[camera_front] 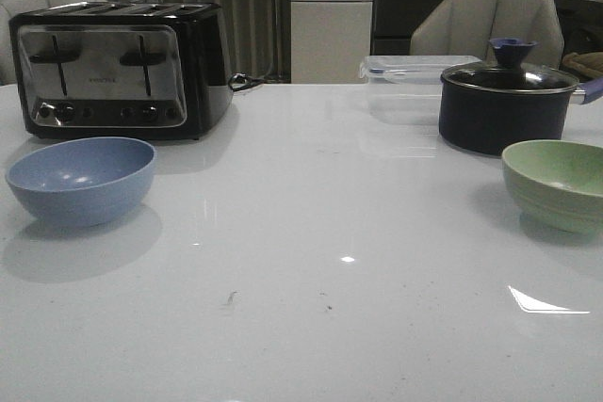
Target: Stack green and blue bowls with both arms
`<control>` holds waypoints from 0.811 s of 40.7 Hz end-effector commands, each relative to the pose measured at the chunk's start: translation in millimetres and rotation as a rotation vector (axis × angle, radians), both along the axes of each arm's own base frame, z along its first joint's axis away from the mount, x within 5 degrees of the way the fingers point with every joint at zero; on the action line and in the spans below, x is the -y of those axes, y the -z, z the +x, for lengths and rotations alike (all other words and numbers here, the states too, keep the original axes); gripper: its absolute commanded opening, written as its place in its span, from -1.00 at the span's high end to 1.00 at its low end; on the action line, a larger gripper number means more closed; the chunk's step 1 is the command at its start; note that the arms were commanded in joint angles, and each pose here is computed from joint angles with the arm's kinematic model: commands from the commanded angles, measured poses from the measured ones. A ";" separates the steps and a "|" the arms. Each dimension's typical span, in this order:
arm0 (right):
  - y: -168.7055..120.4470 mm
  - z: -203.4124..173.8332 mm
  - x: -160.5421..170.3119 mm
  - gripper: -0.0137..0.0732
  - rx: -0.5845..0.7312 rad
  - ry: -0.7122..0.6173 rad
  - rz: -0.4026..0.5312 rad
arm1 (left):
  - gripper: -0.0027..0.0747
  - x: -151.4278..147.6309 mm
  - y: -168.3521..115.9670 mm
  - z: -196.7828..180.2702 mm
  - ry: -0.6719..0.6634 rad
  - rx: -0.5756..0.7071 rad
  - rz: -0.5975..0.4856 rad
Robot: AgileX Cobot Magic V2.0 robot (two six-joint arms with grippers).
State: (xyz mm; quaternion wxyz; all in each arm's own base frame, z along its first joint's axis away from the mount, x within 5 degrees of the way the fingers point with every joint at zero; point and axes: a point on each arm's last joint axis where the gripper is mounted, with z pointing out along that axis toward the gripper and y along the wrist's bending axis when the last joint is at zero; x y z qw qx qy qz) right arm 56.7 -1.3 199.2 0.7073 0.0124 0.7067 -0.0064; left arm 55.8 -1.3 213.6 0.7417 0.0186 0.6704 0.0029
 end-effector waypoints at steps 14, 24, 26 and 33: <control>-119.1 -21.9 -3.1 0.46 0.085 -0.023 -0.008 | 0.69 -0.9 -127.6 -31.9 0.004 0.248 -0.036; -163.5 -4.5 -4.2 0.46 -0.083 -0.043 -0.007 | 0.69 -0.7 -172.9 -17.1 -0.001 0.011 -0.033; -167.1 1.3 -4.3 0.46 -0.126 -0.046 -0.006 | 0.69 -0.6 -175.2 -9.9 -0.002 -0.049 -0.032; -164.2 26.0 -3.8 0.46 -0.265 -0.053 0.000 | 0.69 -0.1 -163.5 14.9 -0.007 -0.261 -0.027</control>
